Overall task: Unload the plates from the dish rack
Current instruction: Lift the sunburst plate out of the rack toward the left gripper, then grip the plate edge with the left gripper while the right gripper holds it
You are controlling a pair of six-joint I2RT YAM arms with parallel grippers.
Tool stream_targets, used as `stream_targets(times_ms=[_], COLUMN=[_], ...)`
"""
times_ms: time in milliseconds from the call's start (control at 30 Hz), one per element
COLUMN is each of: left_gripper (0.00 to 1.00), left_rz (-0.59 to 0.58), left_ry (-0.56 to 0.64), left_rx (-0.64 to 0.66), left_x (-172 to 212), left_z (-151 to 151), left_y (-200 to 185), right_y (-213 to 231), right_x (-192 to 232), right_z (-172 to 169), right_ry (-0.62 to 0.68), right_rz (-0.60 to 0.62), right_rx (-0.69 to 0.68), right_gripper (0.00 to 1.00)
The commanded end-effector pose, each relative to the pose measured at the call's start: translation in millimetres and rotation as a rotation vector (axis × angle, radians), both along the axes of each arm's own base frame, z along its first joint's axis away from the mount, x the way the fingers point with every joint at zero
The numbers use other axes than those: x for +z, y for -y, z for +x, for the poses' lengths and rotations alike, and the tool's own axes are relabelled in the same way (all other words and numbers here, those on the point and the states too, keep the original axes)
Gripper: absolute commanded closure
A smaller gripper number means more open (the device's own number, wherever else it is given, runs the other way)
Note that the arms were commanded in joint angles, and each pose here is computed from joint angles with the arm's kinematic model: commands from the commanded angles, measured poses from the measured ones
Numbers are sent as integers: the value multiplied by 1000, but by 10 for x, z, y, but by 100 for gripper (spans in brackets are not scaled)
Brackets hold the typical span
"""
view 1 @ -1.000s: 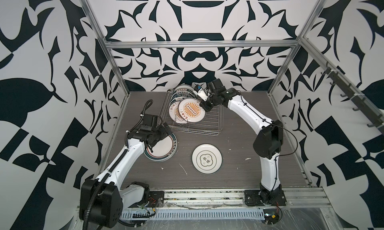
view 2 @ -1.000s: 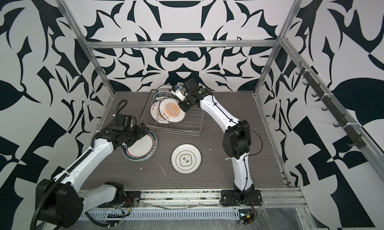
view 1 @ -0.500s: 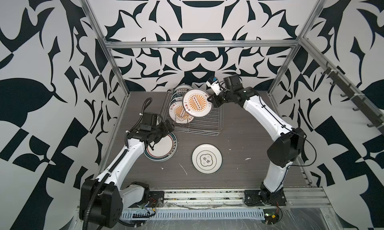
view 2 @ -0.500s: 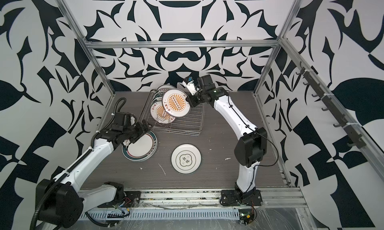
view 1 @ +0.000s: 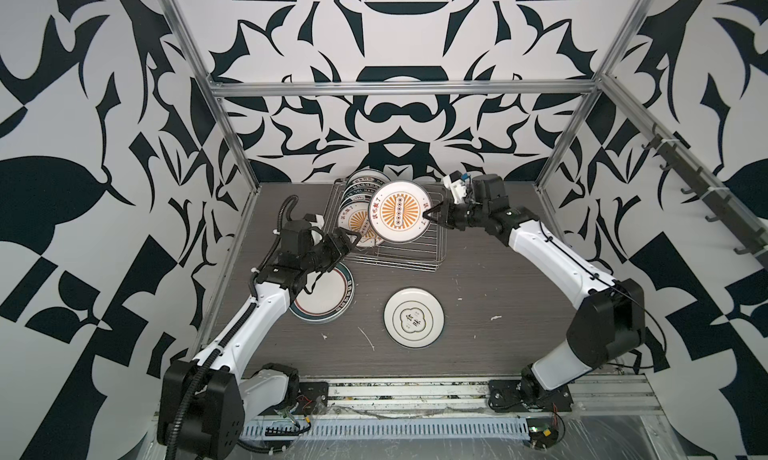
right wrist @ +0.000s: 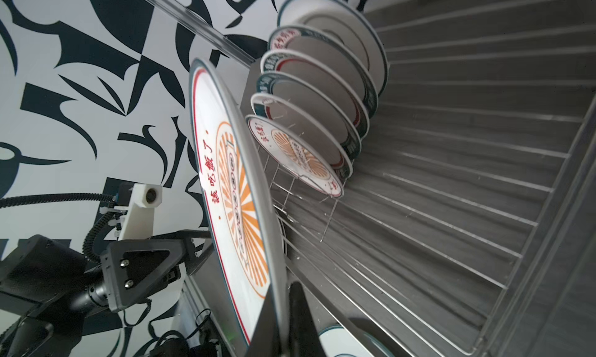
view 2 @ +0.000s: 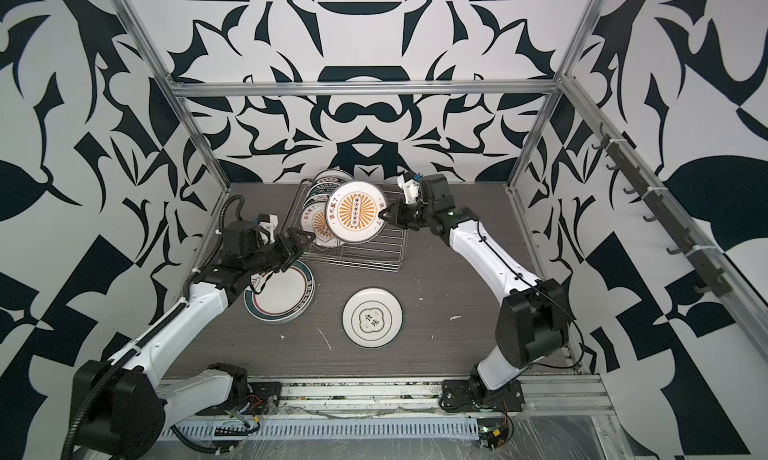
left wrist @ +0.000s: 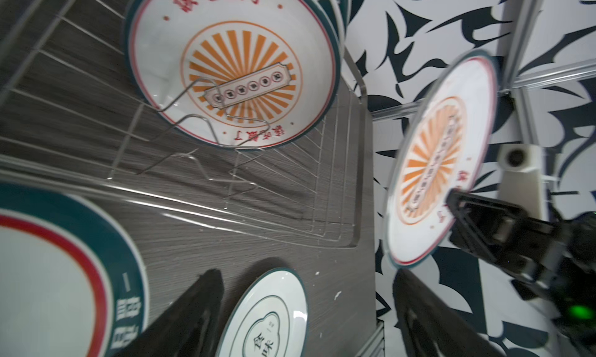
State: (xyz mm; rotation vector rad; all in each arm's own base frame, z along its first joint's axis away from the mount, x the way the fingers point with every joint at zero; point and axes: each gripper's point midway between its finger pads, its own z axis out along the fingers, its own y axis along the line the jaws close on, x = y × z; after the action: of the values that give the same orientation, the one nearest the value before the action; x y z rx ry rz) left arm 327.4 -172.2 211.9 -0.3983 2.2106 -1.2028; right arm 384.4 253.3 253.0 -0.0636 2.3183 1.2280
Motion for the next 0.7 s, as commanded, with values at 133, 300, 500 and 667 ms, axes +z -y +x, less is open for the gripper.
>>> stream_targets(times_ms=[133,300,500,667], left_gripper=[14,14,26,46], left_rz=[-97,-111,-142,-148], left_ry=[78,65,98,109], left_rx=[-84,-99,-112,-118], left_x=[207,141,230,261], left_z=[66,137,154,108], left_y=[240,300,333,325], right_y=[-270,-483,-629,-634], right_x=[491,467,364,355], right_z=[-188,-291,-377,-388], right_ry=[64,52,31,34], right_rz=[188,249,263,277], right_rx=[45,88,109,110], right_gripper=[100,100,100,100])
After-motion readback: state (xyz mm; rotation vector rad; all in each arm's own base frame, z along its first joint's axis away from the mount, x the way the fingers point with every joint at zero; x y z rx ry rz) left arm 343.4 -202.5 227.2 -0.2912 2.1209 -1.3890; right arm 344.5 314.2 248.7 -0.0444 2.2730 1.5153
